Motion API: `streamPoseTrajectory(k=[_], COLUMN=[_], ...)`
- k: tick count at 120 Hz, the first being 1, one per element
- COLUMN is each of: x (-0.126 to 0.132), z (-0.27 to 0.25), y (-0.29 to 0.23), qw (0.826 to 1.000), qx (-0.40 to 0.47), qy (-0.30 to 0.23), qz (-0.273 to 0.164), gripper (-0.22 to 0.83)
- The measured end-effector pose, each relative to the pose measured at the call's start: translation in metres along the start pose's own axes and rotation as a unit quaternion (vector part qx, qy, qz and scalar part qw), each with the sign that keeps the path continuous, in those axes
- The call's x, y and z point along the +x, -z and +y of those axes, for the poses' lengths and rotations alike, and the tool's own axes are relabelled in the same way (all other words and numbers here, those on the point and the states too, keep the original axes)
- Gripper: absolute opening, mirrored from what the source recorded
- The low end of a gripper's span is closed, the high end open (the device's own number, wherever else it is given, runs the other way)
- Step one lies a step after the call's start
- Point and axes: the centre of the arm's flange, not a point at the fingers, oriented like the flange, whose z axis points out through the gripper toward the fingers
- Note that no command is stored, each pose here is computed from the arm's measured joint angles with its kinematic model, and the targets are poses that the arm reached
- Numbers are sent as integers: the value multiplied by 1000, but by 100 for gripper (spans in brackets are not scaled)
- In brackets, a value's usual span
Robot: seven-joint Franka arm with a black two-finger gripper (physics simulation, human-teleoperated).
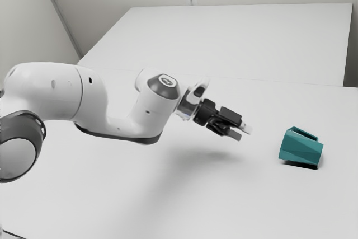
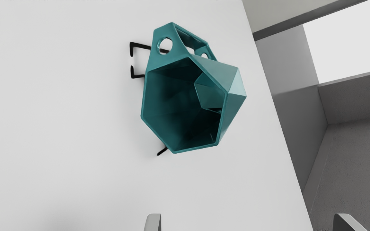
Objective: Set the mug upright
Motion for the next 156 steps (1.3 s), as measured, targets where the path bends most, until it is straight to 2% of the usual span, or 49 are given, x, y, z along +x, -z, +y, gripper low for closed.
streamPoseTrajectory(k=[43, 156], x=[22, 41], z=[-1, 16], y=[-38, -119], qw=[1000, 998], qx=[-6, -19], qy=[-7, -33], qz=[-12, -41], gripper=[59, 59])
